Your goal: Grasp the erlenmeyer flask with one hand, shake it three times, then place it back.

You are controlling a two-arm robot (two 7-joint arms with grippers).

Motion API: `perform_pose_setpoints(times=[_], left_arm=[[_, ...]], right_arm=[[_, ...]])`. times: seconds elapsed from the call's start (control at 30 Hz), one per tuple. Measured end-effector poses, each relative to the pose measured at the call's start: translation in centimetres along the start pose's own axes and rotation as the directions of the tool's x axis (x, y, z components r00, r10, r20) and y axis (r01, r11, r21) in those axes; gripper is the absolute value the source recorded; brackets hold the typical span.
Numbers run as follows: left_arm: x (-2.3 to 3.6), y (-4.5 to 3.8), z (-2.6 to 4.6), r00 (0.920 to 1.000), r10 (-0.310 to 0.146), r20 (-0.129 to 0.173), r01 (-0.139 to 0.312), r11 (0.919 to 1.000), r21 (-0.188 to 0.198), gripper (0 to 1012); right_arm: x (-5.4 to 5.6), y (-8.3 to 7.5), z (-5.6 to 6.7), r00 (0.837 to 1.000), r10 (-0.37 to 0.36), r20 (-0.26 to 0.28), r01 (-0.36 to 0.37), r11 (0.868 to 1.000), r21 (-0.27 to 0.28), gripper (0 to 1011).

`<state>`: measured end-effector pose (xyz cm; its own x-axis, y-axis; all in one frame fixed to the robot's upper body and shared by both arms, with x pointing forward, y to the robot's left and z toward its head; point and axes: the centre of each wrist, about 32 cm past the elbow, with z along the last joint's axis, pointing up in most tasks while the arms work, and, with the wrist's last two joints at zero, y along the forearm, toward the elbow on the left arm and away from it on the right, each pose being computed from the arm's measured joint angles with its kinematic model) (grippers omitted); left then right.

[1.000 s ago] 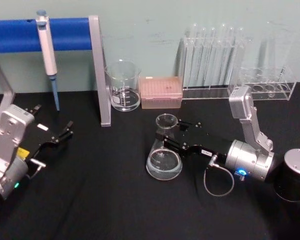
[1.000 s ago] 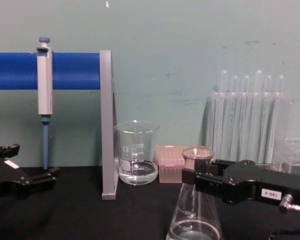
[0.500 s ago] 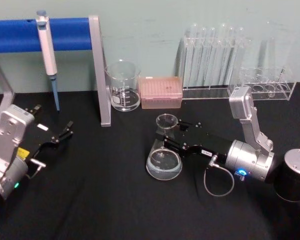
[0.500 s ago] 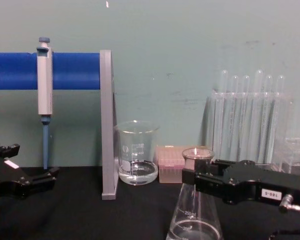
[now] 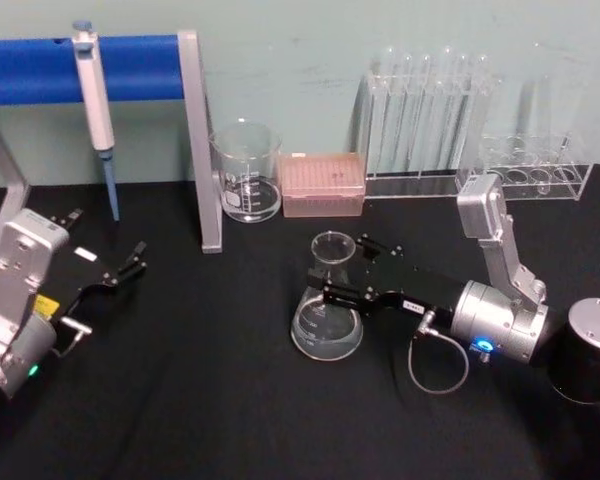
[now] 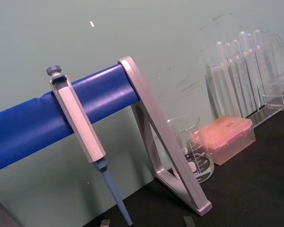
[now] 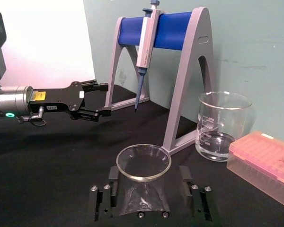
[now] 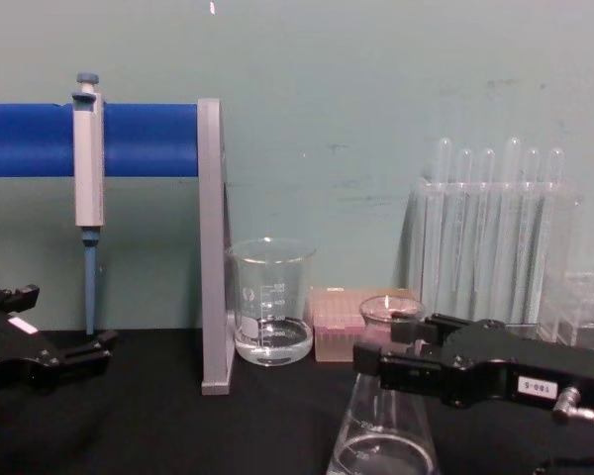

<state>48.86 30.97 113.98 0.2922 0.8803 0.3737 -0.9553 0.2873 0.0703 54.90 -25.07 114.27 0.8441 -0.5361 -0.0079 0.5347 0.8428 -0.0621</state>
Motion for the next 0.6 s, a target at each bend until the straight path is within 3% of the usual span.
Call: perform_pose_setpoints(times=[0.27, 0.6], left_arm=[[0.0, 0.0, 0.0, 1.0, 0.0, 0.0, 0.0, 1.0, 0.0, 1001], [0.0, 0.0, 0.0, 1.0, 0.0, 0.0, 0.0, 1.0, 0.0, 1001]], right_arm=[[0.01, 0.0, 0.01, 1.0, 0.0, 0.0, 0.0, 1.0, 0.001, 985], [0.0, 0.01, 0.03, 1.0, 0.0, 0.0, 0.0, 1.0, 0.003, 1000]])
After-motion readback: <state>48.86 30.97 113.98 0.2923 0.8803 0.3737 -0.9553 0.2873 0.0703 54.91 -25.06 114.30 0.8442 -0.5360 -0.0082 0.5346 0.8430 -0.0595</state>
